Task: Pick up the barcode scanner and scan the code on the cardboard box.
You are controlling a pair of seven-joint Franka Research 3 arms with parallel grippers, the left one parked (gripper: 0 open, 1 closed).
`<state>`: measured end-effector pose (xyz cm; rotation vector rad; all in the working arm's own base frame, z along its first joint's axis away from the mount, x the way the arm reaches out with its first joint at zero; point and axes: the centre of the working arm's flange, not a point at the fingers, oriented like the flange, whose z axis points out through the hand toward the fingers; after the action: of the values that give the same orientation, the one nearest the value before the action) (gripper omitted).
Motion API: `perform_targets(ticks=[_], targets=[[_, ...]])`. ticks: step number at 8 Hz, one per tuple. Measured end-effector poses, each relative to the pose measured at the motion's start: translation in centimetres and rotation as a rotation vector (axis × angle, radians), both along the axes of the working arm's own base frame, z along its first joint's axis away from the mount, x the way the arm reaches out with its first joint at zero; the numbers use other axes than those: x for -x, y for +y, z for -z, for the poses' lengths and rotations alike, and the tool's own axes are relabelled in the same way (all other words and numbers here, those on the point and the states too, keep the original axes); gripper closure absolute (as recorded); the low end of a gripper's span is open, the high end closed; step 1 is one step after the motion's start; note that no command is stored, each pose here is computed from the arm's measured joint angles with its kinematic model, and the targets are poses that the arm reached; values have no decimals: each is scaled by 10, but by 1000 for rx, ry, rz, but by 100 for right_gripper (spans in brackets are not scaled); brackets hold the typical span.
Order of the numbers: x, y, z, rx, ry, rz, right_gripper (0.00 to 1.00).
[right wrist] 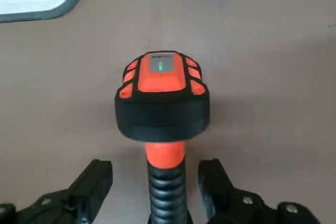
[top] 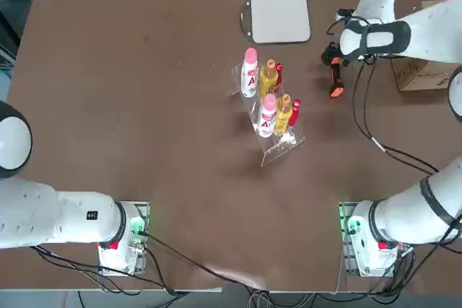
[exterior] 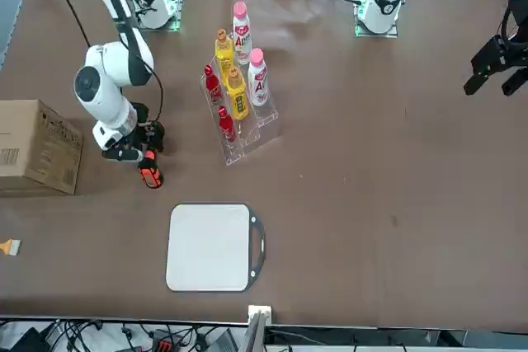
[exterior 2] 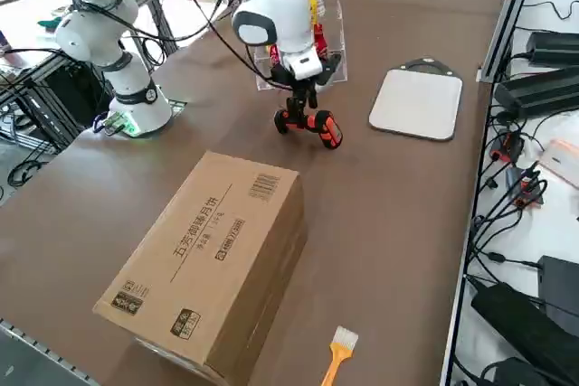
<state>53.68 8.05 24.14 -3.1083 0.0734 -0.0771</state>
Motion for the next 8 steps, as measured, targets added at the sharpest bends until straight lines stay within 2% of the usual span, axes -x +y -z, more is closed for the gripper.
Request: perform_targets(ticks=[6, 7, 8], targets=[[-1, -3, 32, 0, -9, -26, 1], [-2, -5, 31, 1, -11, -41, 13], [-3, -8, 31, 3, -12, -52, 19]])
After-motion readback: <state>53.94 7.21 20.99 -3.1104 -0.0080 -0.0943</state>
